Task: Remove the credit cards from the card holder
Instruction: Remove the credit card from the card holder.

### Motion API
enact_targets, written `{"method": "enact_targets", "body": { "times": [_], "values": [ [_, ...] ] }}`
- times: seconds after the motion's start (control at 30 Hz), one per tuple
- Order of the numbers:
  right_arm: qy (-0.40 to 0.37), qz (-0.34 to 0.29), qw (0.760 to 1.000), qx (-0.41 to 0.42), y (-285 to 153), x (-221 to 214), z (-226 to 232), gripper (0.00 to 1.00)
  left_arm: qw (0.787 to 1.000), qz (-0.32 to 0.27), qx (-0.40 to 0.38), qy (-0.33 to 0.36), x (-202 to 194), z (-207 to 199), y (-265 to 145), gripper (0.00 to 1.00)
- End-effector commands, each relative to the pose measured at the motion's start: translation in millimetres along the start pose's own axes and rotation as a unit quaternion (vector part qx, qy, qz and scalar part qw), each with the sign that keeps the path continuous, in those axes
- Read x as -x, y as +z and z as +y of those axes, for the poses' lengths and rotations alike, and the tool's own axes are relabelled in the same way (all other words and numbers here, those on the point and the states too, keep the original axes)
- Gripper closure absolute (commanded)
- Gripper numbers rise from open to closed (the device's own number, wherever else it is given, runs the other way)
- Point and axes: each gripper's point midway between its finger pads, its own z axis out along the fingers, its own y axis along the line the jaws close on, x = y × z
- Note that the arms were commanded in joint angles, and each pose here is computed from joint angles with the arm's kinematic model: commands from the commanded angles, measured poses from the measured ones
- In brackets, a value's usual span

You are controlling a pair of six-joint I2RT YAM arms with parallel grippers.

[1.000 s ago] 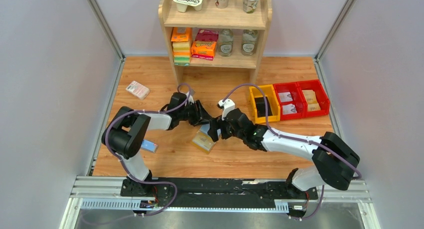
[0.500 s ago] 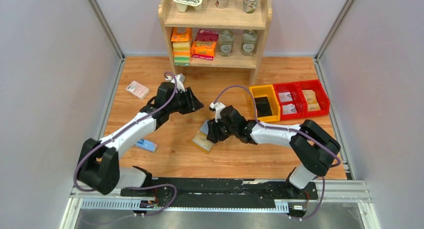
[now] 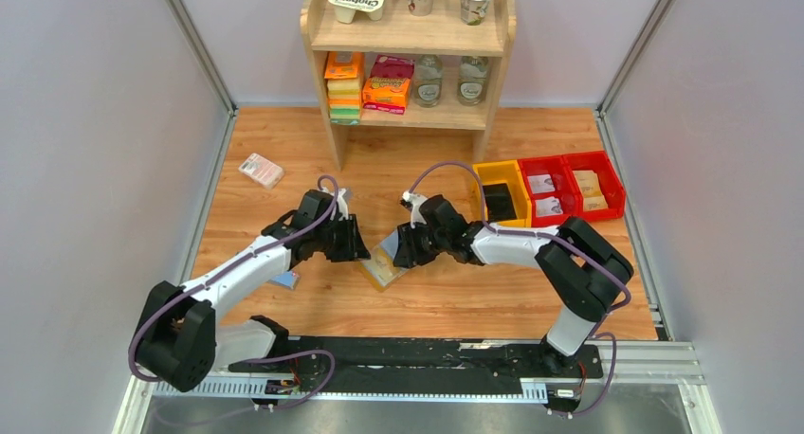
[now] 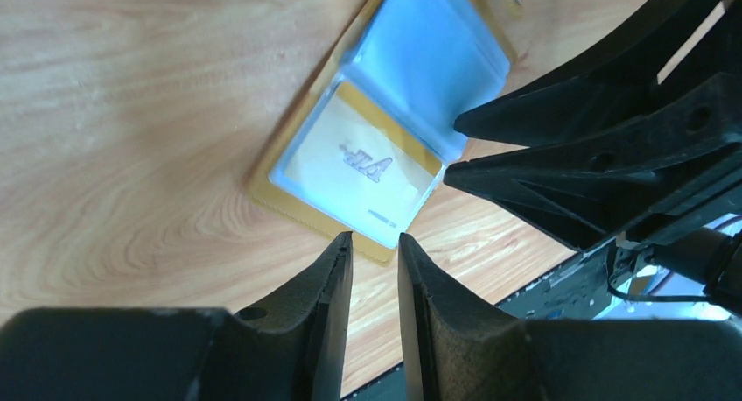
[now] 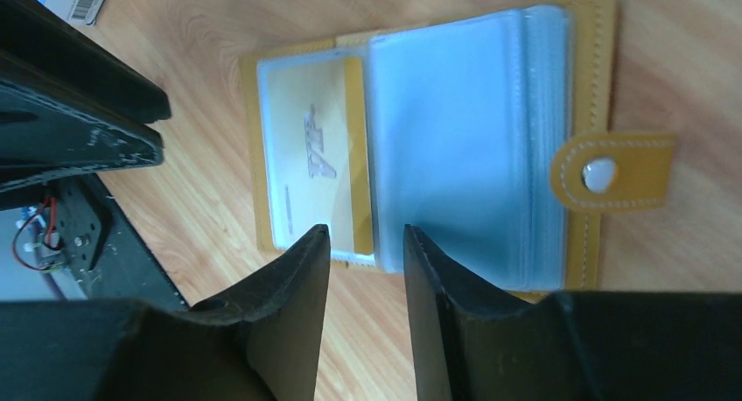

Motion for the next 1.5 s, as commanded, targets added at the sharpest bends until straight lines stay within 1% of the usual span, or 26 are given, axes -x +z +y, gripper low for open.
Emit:
{"method": "enact_targets", "body": {
  "times": [0.0,0.13,0.27,0.4,0.63,0.77,0.97,1.1,1.27,1.47],
  "values": [
    [0.048,0.013,0.998,0.034,5,-12,24,0.61,0.999,0.03,-0.016,-0.001,-10,-4,7,0.67],
    [0.064,0.018,0.997,0.028,8,-12,35,0.63,0.999,0.04,0.009,-0.004,-11,6,15,0.67],
    [0.074,-0.02,0.997,0.0,-4,8,36,0.62,0.999,0.041,0.011,-0.003,-7,6,19,0.68],
    [0.068,-0.049,0.996,0.012,-12,32,50,0.62,0.999,0.037,0.015,0.005,-5,8,21,0.71],
    [0.09,-0.054,0.994,0.027,5,47,56,0.66,0.999,0.036,0.017,0.015,1,7,26,0.72],
    [0.117,-0.051,0.992,0.014,14,40,43,0.68,0.999,0.039,0.027,0.018,1,11,31,0.73],
    [0.185,-0.033,0.982,0.029,22,16,7,0.68,0.997,0.057,0.043,0.012,-7,22,41,0.75],
    [0.212,-0.019,0.977,0.035,26,3,-7,0.68,0.996,0.069,0.054,0.008,-14,29,45,0.77],
    [0.214,-0.018,0.976,0.037,25,2,-10,0.68,0.995,0.08,0.063,0.006,-22,36,47,0.8],
    [0.196,-0.031,0.978,0.062,20,21,4,0.68,0.994,0.088,0.07,0.004,-29,42,47,0.82]
  ]
}}
